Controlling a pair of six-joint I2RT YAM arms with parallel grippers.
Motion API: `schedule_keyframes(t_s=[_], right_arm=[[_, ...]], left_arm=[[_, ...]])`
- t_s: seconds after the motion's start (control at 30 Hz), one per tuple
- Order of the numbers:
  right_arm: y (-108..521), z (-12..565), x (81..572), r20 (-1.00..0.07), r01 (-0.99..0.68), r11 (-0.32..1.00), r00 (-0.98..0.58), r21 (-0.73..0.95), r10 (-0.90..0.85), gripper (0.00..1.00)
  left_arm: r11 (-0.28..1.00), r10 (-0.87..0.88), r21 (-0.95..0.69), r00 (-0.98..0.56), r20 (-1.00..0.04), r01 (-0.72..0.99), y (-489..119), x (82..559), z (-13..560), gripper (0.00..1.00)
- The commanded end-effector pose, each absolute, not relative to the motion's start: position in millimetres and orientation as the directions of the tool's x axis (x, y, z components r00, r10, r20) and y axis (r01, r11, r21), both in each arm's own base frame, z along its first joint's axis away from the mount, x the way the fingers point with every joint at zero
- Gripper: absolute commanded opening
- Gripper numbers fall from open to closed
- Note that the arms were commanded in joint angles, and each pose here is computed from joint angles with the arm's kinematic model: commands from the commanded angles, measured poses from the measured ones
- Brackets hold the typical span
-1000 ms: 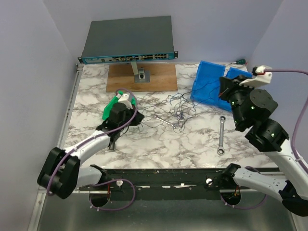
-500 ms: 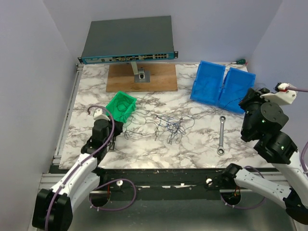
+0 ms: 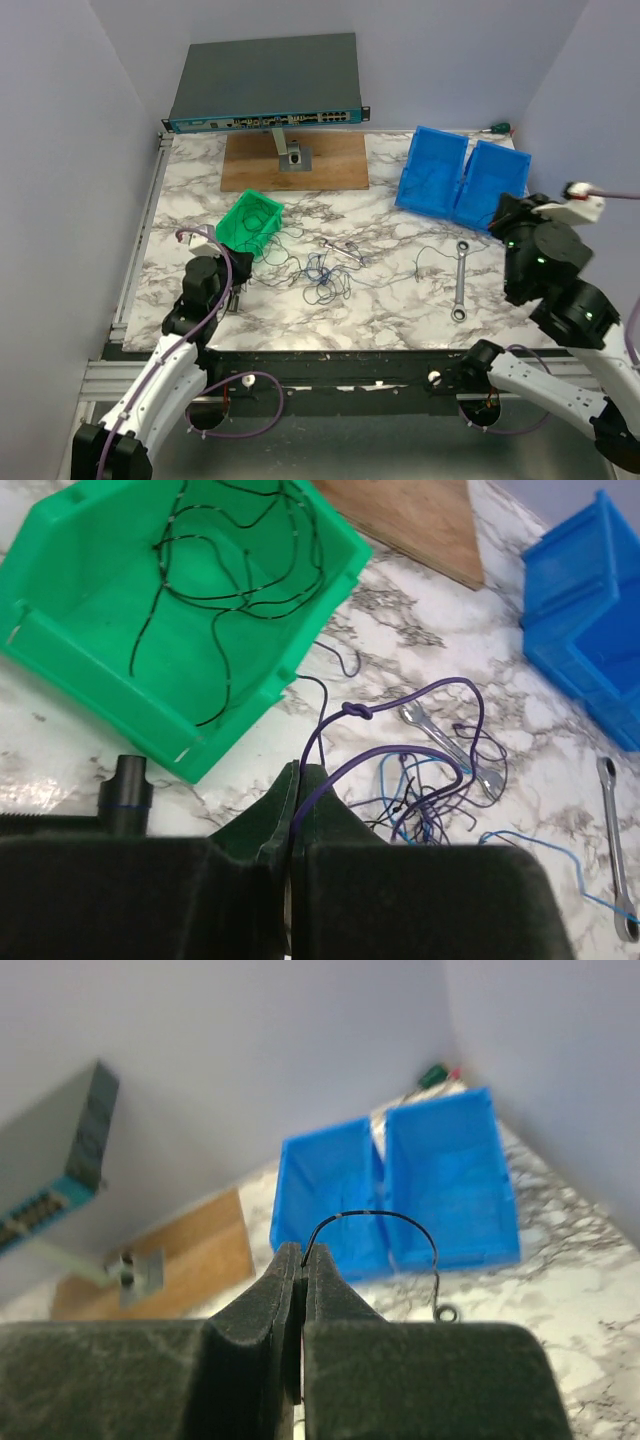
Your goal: Untangle the cables
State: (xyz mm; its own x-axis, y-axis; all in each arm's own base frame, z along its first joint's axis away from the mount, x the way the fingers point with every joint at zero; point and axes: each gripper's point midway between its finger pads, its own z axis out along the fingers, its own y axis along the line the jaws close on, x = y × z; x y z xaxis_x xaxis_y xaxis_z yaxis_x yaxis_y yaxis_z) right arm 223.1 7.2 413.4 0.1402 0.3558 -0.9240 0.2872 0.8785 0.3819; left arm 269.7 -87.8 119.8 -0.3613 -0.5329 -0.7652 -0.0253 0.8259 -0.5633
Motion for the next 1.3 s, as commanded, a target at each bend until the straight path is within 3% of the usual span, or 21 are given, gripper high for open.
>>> schedule_keyframes(t_s=[0.0, 0.1, 0.27, 0.3, 0.47, 0.53, 0.6, 0.67, 0.73, 0.77, 0.83, 1.27], right_arm=[[71, 328, 247, -0.943, 0.179, 0.951, -0.172, 0.254, 0.284, 0.01], [87, 288, 252, -0.924, 0.169, 0.958, -0.269, 0.232, 0.272, 0.01], [95, 235, 246, -0.877, 0.207, 0.955, -0.391, 0.213, 0.281, 0.01], [95, 226, 244, -0.864, 0.223, 0.953, -0.415, 0.206, 0.285, 0.01], [96, 179, 233, -0.789, 0.315, 0.935, -0.527, 0.164, 0.316, 0.01], [99, 169, 231, -0.769, 0.329, 0.93, -0.549, 0.164, 0.329, 0.01], [105, 163, 230, -0.754, 0.313, 0.932, -0.565, 0.181, 0.336, 0.03], [110, 162, 228, -0.74, 0.3, 0.932, -0.575, 0.205, 0.348, 0.12], [115, 160, 226, -0.723, 0.283, 0.933, -0.595, 0.221, 0.352, 0.65], [119, 159, 224, -0.713, 0.265, 0.936, -0.609, 0.231, 0.348, 0.85], [121, 156, 220, -0.697, 0.256, 0.936, -0.625, 0.243, 0.352, 1.0], [139, 101, 202, -0.538, 0.362, 0.884, -0.702, 0.295, 0.467, 1.0]], left_arm=[[0.828, -0.466, -0.535, -0.324, -0.823, 0.169, -107, 265, 152, 0.0], [0.826, -0.462, -0.532, -0.315, -0.829, 0.187, -111, 262, 158, 0.01], [0.821, -0.421, -0.516, -0.351, -0.837, 0.246, -130, 258, 161, 0.2], [0.825, -0.406, -0.505, -0.356, -0.842, 0.253, -134, 258, 161, 0.27], [0.866, -0.272, -0.41, -0.418, -0.867, 0.287, -160, 258, 156, 0.79], [0.877, -0.198, -0.364, -0.455, -0.868, 0.314, -175, 259, 151, 0.87], [0.883, -0.13, -0.325, -0.489, -0.862, 0.338, -188, 258, 144, 0.91], [0.886, -0.058, -0.282, -0.515, -0.855, 0.368, -200, 257, 138, 0.92], [0.882, -0.015, -0.26, -0.53, -0.848, 0.392, -207, 256, 136, 0.93], [0.877, -0.002, -0.257, -0.532, -0.847, 0.406, -211, 255, 136, 0.93], [0.86, 0.007, -0.262, -0.524, -0.852, 0.437, -218, 254, 138, 0.93], [0.662, 0.024, -0.322, -0.448, -0.893, 0.677, -273, 240, 167, 0.93]])
